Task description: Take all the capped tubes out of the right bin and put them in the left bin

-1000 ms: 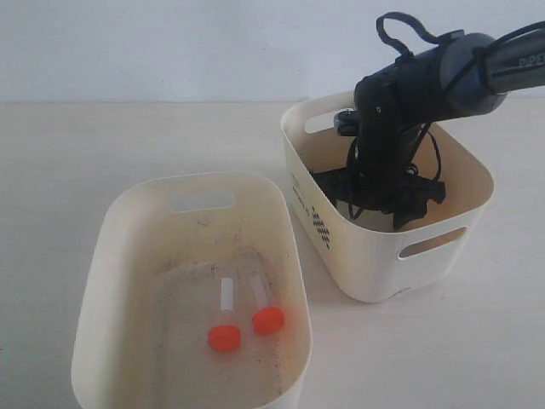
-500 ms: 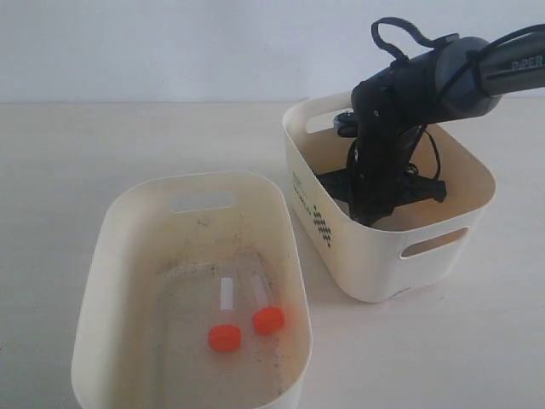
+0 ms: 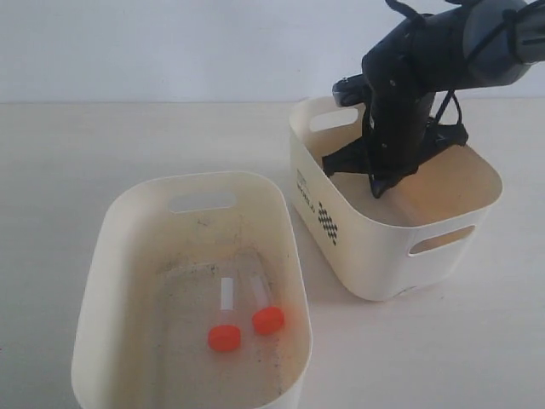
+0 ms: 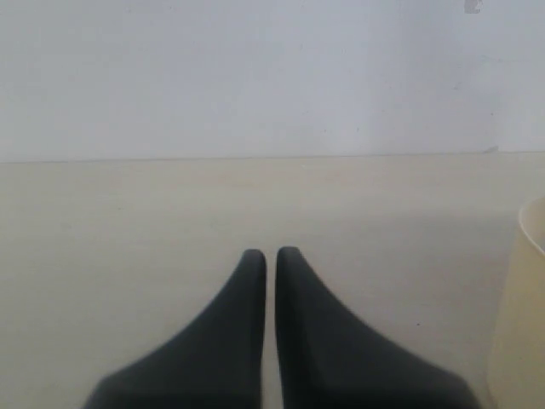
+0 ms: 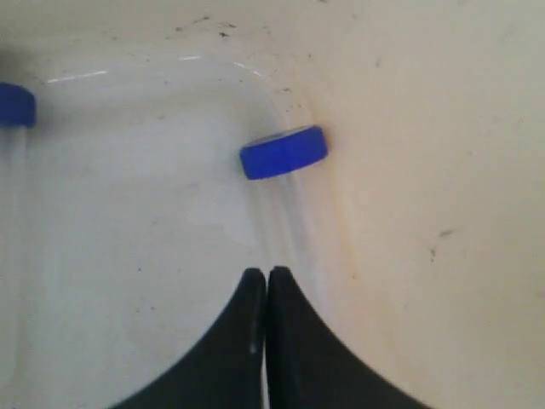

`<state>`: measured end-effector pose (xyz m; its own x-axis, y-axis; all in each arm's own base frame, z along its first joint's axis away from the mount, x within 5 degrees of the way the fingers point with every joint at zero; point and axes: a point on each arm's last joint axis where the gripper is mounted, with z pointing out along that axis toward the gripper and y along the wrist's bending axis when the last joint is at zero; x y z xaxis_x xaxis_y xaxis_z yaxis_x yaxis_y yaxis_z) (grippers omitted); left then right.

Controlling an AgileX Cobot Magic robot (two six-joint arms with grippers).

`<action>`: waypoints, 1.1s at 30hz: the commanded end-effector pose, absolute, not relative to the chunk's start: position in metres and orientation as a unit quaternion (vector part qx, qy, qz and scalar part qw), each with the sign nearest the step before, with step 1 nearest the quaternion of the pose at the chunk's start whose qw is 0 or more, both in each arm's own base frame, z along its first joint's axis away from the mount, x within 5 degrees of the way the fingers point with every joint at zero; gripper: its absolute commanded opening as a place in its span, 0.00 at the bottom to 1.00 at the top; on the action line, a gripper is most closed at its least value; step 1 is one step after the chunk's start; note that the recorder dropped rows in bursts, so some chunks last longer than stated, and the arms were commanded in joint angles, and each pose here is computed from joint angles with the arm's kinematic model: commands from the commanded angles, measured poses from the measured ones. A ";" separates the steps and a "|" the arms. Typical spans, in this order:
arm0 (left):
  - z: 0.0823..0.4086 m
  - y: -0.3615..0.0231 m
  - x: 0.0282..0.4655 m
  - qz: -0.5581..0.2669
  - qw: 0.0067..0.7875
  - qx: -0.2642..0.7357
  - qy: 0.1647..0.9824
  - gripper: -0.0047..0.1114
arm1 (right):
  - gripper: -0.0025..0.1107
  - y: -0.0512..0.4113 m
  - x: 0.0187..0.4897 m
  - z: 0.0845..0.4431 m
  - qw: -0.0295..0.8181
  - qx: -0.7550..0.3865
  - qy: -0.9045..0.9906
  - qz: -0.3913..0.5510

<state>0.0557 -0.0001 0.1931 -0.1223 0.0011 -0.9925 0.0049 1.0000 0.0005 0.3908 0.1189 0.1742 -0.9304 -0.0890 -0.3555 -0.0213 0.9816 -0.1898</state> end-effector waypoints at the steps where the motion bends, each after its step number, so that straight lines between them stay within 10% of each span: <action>1: 0.195 0.000 0.056 -0.007 0.665 -0.004 0.747 0.08 | 0.02 0.114 0.391 0.181 0.181 -0.078 0.972 -0.125; 6: 0.195 0.000 0.056 -0.007 0.665 -0.004 0.747 0.08 | 0.04 0.113 0.391 0.179 0.172 -0.104 0.970 -0.139; 15: 0.195 0.000 0.056 -0.007 0.665 -0.004 0.747 0.08 | 0.47 0.114 0.391 0.179 0.173 -0.103 0.970 -0.135; 33: 0.195 0.000 0.056 -0.007 0.665 -0.004 0.747 0.08 | 0.42 0.113 0.384 0.205 0.192 -0.074 0.969 -0.137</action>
